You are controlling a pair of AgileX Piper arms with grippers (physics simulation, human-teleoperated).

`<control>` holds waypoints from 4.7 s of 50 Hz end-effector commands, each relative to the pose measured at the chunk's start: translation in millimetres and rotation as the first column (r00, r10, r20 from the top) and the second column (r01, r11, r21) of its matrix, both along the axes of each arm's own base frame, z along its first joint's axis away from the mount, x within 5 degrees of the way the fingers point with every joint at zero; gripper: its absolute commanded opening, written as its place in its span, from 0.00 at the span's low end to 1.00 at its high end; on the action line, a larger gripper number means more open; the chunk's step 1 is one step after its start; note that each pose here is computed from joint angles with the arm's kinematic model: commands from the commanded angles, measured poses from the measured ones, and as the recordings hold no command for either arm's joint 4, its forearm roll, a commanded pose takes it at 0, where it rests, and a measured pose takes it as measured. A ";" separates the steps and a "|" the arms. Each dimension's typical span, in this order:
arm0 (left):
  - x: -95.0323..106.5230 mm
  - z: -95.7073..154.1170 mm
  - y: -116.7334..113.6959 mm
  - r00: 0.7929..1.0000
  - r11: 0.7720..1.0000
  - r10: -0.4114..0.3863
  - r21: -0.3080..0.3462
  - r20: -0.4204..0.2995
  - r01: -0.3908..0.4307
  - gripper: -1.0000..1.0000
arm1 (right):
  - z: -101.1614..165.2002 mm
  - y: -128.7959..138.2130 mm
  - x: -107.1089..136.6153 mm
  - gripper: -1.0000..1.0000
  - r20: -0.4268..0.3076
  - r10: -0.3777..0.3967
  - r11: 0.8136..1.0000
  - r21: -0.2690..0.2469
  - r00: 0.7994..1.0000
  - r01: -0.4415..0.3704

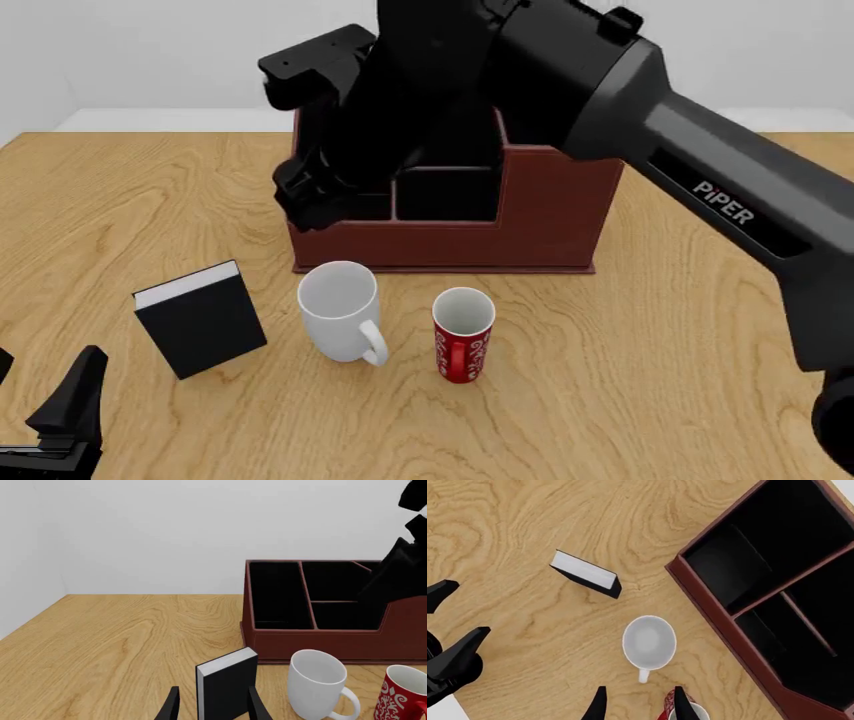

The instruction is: Pick up the white mug and place it to the right of the caddy.

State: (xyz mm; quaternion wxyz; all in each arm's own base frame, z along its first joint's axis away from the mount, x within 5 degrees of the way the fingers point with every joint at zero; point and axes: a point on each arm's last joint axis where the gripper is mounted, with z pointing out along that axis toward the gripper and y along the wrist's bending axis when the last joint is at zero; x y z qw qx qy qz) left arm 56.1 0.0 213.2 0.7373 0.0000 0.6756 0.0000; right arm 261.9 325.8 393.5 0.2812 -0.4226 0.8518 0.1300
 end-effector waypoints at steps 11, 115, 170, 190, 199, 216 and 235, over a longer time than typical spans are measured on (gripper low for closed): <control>0.0 0.0 0.0 1.000 1.000 0.000 0.000 0.000 0.000 1.00 | -19.6 12.8 4.9 1.00 -0.042 -0.018 1.000 -0.023 0.999 0.017; 0.0 0.0 0.0 1.000 1.000 0.000 0.000 0.000 0.000 1.00 | -151.2 6.2 7.7 1.00 -0.168 -0.078 0.985 -0.167 0.983 0.049; 0.0 0.0 0.0 1.000 1.000 0.000 0.000 0.000 0.000 1.00 | -183.6 0.8 17.0 1.00 -0.197 -0.110 0.976 -0.208 0.974 0.068; 0.0 0.0 0.0 1.000 1.000 0.000 0.000 0.000 0.000 1.00 | -194.5 0.1 19.5 0.00 -0.205 -0.114 0.973 -0.221 0.972 0.068; 0.0 0.0 0.0 1.000 1.000 0.000 0.000 0.000 0.000 1.00 | -195.6 1.7 17.2 0.00 -0.206 -0.108 0.973 -0.225 0.973 0.060; 0.0 0.0 0.0 1.000 1.000 0.000 0.000 0.000 0.000 1.00 | -172.2 -5.8 22.1 0.00 -0.172 -0.114 0.980 -0.179 0.979 0.083; 0.0 0.0 0.0 1.000 1.000 0.000 0.000 0.000 0.000 1.00 | -133.9 -8.4 16.9 0.00 -0.125 -0.097 0.990 -0.118 0.987 0.082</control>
